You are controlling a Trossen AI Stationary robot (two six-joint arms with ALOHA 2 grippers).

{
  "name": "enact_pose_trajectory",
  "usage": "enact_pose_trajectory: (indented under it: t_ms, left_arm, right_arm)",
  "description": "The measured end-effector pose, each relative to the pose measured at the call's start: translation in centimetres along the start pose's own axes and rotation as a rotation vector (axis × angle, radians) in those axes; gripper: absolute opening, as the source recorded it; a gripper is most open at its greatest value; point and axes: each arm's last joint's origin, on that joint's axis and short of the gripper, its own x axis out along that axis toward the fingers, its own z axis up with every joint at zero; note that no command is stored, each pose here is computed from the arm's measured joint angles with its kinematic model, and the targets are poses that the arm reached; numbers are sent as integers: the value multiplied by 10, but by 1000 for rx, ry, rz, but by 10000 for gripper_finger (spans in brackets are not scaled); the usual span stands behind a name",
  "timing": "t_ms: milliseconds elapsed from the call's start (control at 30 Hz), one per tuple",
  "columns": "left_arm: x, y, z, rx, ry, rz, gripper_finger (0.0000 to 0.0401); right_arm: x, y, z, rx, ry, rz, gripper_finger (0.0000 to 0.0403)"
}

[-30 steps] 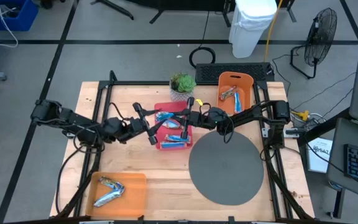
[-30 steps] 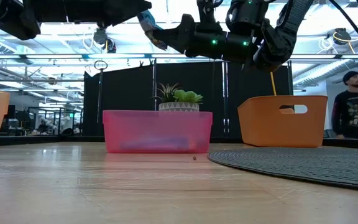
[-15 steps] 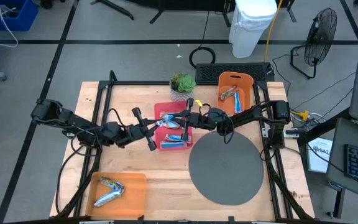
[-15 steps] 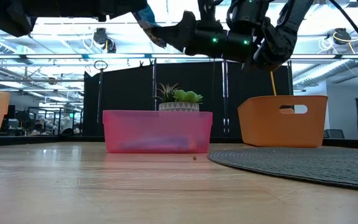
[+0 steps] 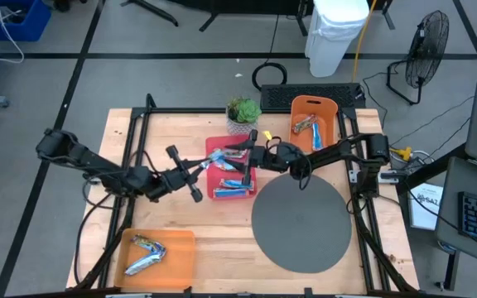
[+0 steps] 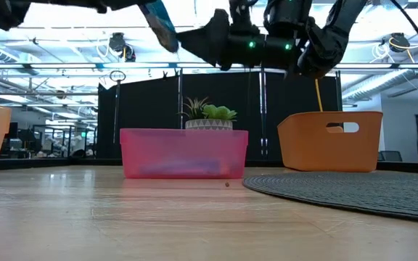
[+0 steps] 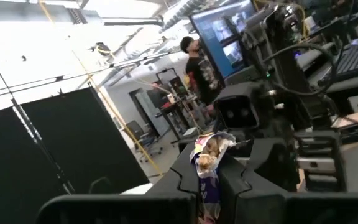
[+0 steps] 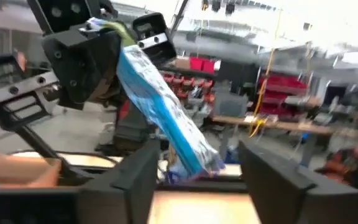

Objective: Pick and place Granola Bars by type
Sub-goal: Put the blue/green granola bar into the bottom orange bin

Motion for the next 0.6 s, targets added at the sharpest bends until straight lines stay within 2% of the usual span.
enact_pose_trajectory:
  t_ms: [167, 267, 433, 600]
  left_arm:
    - [-17, 4, 11, 8, 62, -24, 15]
    - [-33, 6, 17, 12, 133, -18, 15]
    - [-67, 6, 30, -26, 176, -68, 15]
    - [-95, 4, 40, -90, 171, -133, 15]
  right_arm:
    - [-7, 0, 20, 112, 68, 18, 262]
    - [-21, -1, 37, 116, 132, 32, 285]
    - [-61, -3, 65, 110, 173, 48, 286]
    - [-114, -7, 71, 104, 136, 27, 271]
